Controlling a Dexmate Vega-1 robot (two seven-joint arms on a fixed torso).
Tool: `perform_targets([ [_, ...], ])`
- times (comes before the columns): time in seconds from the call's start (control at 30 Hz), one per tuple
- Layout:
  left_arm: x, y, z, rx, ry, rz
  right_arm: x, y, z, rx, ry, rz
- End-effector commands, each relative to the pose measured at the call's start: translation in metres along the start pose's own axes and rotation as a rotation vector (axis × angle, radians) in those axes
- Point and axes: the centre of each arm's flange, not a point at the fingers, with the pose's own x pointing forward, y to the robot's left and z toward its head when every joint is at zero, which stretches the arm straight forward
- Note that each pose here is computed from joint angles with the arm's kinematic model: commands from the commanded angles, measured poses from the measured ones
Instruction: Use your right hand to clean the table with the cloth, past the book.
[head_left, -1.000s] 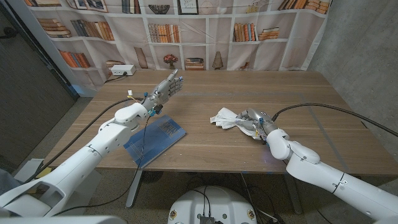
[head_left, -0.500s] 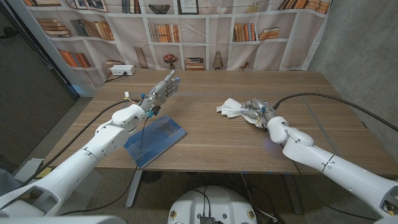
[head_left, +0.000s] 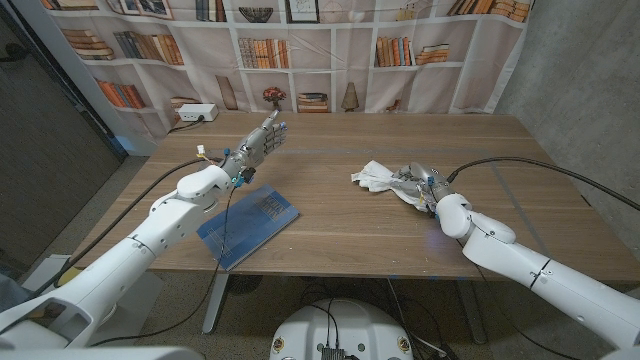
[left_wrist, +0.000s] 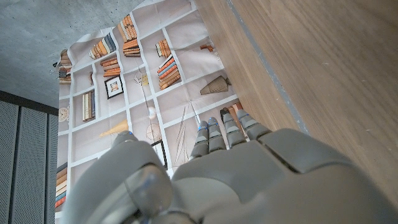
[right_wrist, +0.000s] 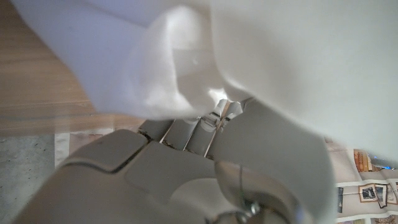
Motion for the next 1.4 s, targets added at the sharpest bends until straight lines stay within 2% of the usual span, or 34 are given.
perform_targets([
  [0.03, 0.018, -0.004, 0.0, 0.002, -0.002, -0.047, -0.052, 0.028, 0.013, 0.093, -0.012, 0.041],
  [0.17, 0.024, -0.003, -0.001, -0.001, -0.006, -0.054, -0.062, 0.037, 0.019, 0.092, -0.016, 0.065],
  [0.3, 0.028, -0.003, -0.001, -0.002, -0.012, -0.059, -0.069, 0.041, 0.022, 0.083, -0.013, 0.063],
  [0.5, 0.028, -0.003, 0.0, 0.002, -0.008, -0.062, -0.066, 0.044, 0.022, 0.071, -0.013, 0.066],
  [0.67, 0.022, -0.004, -0.004, -0.003, -0.001, -0.058, -0.057, 0.047, 0.019, 0.063, -0.007, 0.055],
  [0.83, 0.016, -0.003, -0.003, 0.002, -0.002, -0.05, -0.043, 0.042, 0.014, 0.043, -0.006, 0.019],
  [1.13, 0.012, -0.006, -0.002, 0.0, -0.008, -0.042, -0.011, 0.022, 0.003, -0.009, -0.002, -0.017],
  [1.4, 0.005, -0.007, -0.004, -0.002, -0.004, -0.024, 0.013, 0.002, -0.021, -0.023, 0.046, -0.05],
])
